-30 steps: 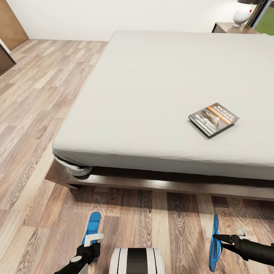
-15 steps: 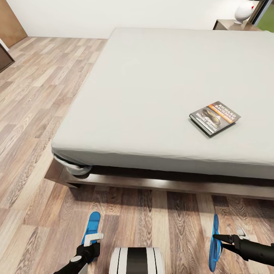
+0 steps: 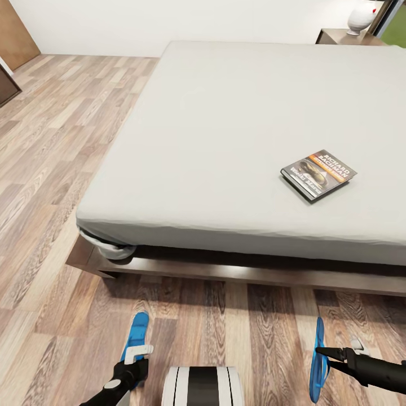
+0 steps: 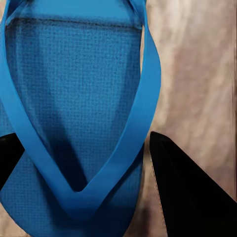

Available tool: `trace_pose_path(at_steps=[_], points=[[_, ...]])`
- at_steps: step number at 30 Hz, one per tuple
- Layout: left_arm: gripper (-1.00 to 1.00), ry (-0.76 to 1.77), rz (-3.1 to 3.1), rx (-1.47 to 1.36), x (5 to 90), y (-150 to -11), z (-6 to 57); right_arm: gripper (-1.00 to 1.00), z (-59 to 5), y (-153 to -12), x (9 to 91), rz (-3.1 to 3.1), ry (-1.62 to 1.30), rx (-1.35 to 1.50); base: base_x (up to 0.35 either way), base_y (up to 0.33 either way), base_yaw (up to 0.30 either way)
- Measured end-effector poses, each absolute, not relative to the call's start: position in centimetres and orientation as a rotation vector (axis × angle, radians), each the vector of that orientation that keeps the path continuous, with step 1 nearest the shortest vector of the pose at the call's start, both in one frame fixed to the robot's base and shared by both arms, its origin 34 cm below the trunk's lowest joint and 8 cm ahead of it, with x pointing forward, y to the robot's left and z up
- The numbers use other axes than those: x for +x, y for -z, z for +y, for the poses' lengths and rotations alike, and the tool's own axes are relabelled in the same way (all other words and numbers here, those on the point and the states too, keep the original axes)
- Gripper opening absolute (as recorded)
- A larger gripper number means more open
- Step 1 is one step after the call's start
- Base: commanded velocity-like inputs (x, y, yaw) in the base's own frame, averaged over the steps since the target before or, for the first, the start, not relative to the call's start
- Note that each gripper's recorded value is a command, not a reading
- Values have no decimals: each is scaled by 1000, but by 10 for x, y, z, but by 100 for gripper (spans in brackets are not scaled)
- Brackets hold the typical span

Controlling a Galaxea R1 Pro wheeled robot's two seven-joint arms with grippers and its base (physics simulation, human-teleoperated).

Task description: In the bedroom, move the book from the bed onto either nightstand, and place the two sandals side by side next to the bed.

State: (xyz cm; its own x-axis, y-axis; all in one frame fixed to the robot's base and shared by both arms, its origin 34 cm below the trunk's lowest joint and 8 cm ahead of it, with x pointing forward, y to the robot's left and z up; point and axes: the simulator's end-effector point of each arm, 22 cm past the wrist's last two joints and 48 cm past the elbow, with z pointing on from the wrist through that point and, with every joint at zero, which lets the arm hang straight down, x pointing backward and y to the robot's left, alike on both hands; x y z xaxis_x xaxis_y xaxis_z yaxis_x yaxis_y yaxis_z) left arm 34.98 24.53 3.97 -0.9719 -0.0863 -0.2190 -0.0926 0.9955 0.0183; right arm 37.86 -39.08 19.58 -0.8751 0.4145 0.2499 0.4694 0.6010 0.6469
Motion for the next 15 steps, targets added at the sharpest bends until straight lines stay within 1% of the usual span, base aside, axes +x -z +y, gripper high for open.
trace_pose_path(at_steps=[10, 15], points=[[-100, -51, 2842, -136, 364, -44, 249, -100, -391, -196, 379, -2744, 1142, -759, 0, 0, 0], [-100, -80, 2840, -139, 365, -44, 264, -100, -391, -196, 379, -2744, 1142, -759, 0, 0, 0]])
